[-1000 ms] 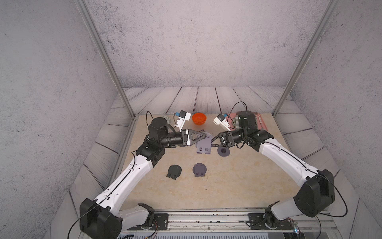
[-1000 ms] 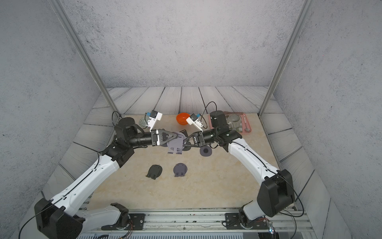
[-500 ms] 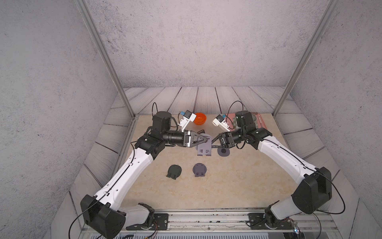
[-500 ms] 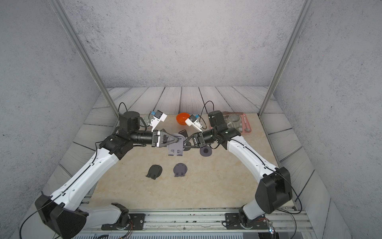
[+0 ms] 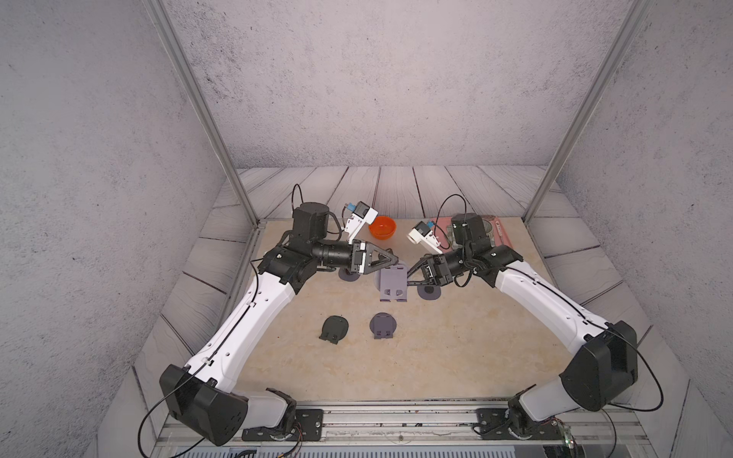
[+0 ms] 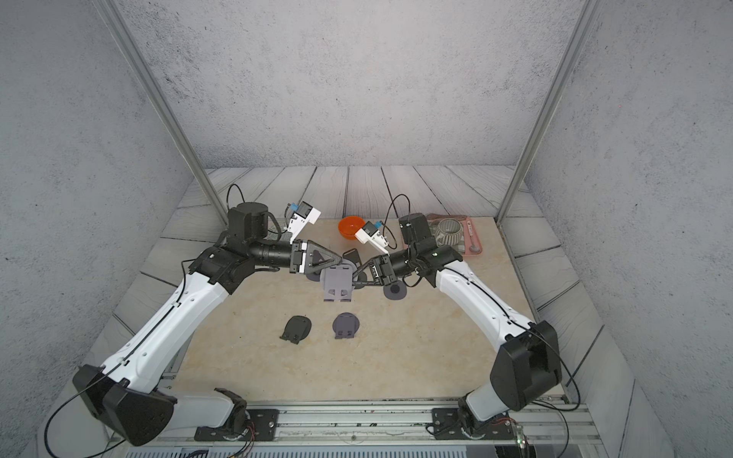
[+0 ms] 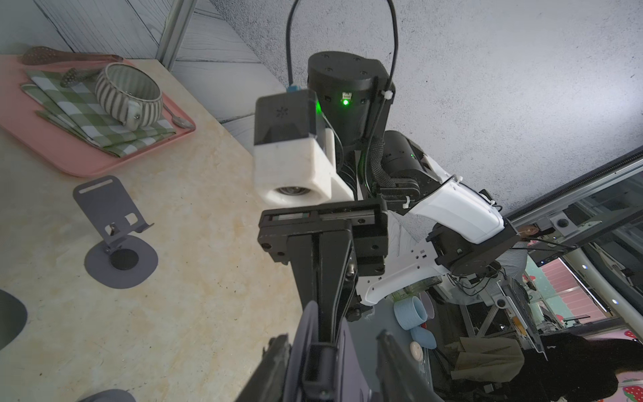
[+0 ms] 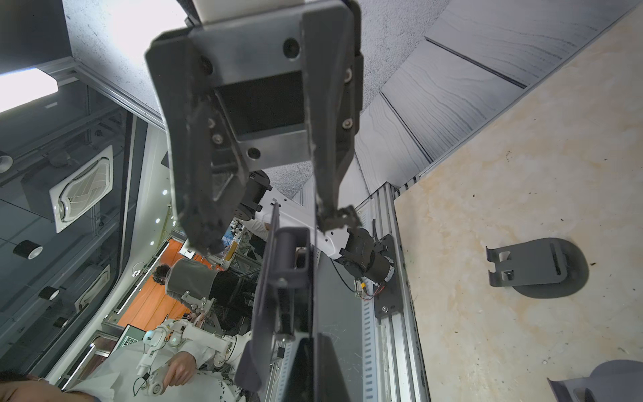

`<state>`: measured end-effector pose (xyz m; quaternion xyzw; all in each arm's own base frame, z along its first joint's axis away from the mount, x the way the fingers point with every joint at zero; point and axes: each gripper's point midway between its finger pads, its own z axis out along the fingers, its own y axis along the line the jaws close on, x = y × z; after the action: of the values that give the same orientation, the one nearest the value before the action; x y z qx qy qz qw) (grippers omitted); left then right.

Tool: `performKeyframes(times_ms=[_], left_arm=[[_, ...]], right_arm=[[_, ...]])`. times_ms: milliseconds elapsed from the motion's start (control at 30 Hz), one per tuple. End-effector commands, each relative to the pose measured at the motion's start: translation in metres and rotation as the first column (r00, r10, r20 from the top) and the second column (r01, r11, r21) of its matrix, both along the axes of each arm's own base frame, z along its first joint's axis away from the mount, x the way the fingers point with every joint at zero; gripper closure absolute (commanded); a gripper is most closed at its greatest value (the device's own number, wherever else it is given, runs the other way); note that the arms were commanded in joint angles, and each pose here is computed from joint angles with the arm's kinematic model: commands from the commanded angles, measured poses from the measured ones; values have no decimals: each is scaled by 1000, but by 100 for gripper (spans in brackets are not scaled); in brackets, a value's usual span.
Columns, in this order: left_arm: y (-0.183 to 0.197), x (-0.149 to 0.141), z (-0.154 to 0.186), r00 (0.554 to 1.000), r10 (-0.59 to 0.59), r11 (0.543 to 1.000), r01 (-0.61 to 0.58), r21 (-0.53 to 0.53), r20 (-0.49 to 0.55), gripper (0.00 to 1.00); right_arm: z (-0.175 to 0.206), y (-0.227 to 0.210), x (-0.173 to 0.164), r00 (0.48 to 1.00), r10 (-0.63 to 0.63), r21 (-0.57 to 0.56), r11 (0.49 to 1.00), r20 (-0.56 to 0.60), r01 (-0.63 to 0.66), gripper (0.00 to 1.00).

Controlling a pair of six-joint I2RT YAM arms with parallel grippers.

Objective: Open the phone stand

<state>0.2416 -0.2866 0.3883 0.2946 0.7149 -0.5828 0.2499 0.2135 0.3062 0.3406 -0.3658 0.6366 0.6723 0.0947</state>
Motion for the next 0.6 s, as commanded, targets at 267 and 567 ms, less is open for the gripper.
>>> performKeyframes(times_ms=[267,567], left_arm=[[18,-28,50,975,-4,999,-4,35,222,60],[16,-32,31,987,-37,997,26,71,154,59]], right_arm=[[-12,0,1,1000,-12,-30,999,-25,11,100],[-11,1,2,1000,-7,-29,1000,-28,7,100]])
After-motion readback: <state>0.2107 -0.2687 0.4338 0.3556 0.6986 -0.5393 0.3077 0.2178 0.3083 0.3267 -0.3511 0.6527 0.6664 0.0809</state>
